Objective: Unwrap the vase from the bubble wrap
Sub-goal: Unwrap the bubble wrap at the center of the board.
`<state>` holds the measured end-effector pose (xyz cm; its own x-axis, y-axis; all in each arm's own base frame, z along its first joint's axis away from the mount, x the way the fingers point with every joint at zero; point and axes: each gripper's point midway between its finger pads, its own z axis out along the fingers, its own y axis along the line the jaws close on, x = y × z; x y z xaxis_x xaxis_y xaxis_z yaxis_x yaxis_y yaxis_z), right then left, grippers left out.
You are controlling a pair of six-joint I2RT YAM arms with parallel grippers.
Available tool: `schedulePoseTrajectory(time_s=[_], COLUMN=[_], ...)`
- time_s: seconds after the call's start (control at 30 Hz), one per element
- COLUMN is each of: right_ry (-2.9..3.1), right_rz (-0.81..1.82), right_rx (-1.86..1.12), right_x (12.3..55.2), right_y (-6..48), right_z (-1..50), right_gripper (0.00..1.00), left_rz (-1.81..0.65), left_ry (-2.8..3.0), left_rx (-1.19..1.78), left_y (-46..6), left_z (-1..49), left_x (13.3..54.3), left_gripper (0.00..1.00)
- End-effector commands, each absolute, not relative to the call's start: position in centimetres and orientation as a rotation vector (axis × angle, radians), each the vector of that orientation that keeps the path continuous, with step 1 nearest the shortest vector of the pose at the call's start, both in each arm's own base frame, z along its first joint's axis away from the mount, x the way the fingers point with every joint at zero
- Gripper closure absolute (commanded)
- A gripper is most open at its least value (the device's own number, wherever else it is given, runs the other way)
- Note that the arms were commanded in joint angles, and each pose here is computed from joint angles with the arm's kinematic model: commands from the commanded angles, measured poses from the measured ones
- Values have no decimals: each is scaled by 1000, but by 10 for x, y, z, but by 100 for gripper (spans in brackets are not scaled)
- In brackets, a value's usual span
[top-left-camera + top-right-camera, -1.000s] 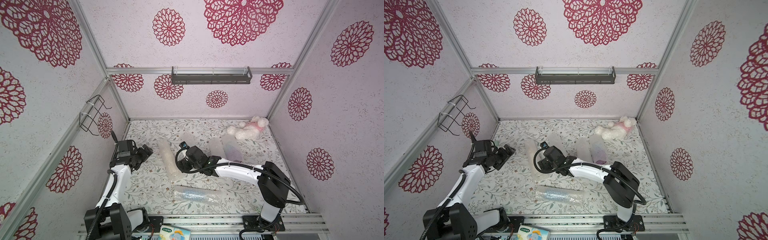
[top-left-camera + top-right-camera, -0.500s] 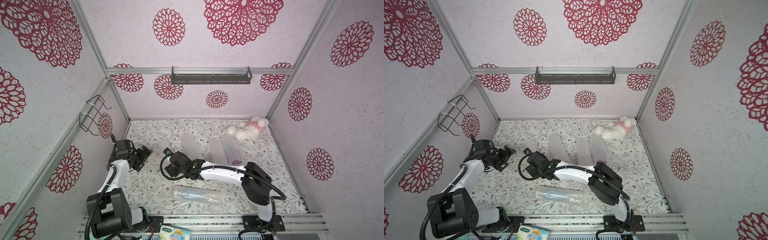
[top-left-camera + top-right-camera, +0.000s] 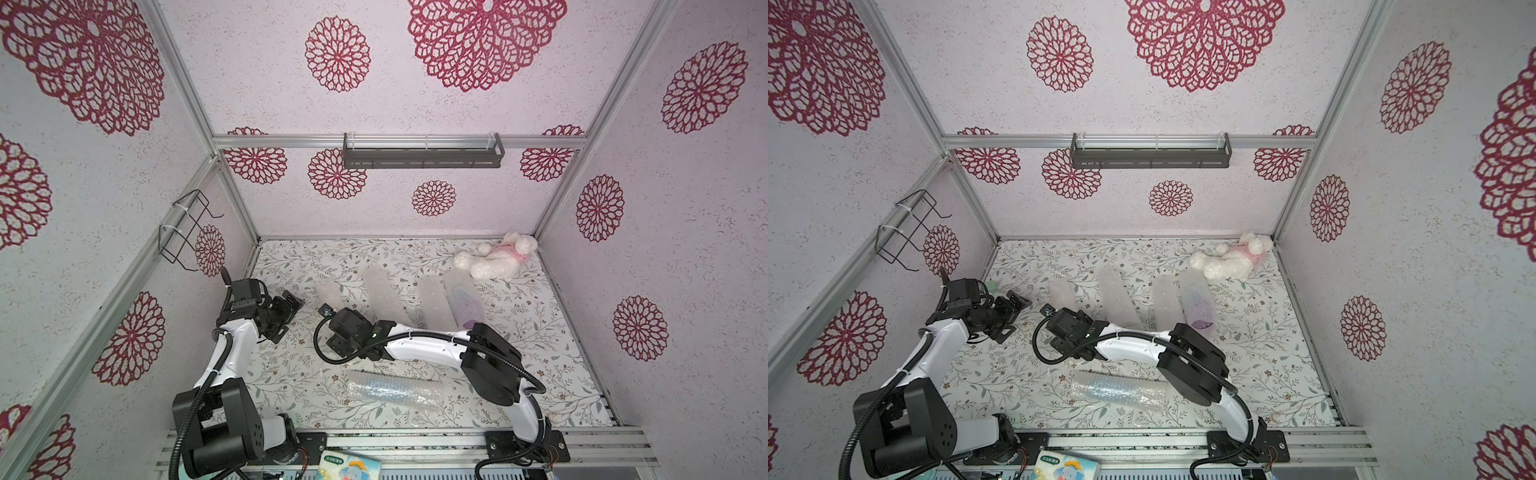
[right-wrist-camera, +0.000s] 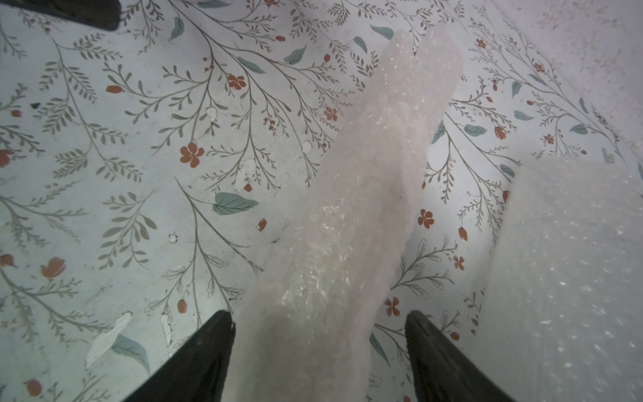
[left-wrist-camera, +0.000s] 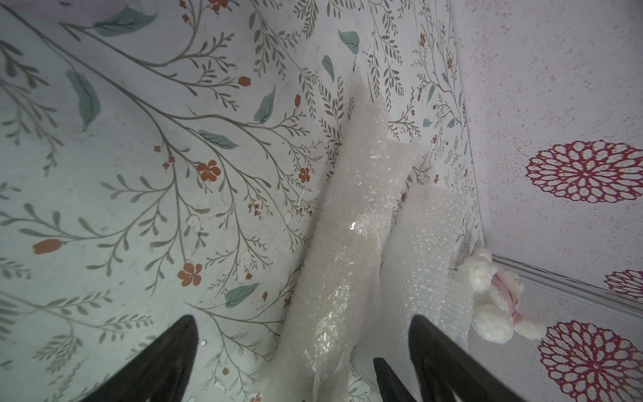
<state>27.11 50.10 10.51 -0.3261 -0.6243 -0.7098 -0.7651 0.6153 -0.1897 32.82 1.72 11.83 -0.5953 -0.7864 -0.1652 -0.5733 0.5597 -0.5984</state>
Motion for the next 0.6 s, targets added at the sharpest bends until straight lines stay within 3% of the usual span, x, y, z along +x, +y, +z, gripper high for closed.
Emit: schedulePoseTrajectory(time_s=[0.0,0.33,0.57], right_ry=[2049,2149,2205], right_rz=[177,308,601], right_rx=[-1036,-919,-797], right_x=[279,282,270], right_y=[500,497,503], right_z=[115,92,85], right_gripper=[16,12,23], left_rz=[-662,-464,-378], left_ry=[2372,2468,2541], left_rx=[-1084,-913,-840], left_y=[16,-1,-16], left_z=[128,141,143], left_x=[329,337,345], left_gripper=[3,3,3])
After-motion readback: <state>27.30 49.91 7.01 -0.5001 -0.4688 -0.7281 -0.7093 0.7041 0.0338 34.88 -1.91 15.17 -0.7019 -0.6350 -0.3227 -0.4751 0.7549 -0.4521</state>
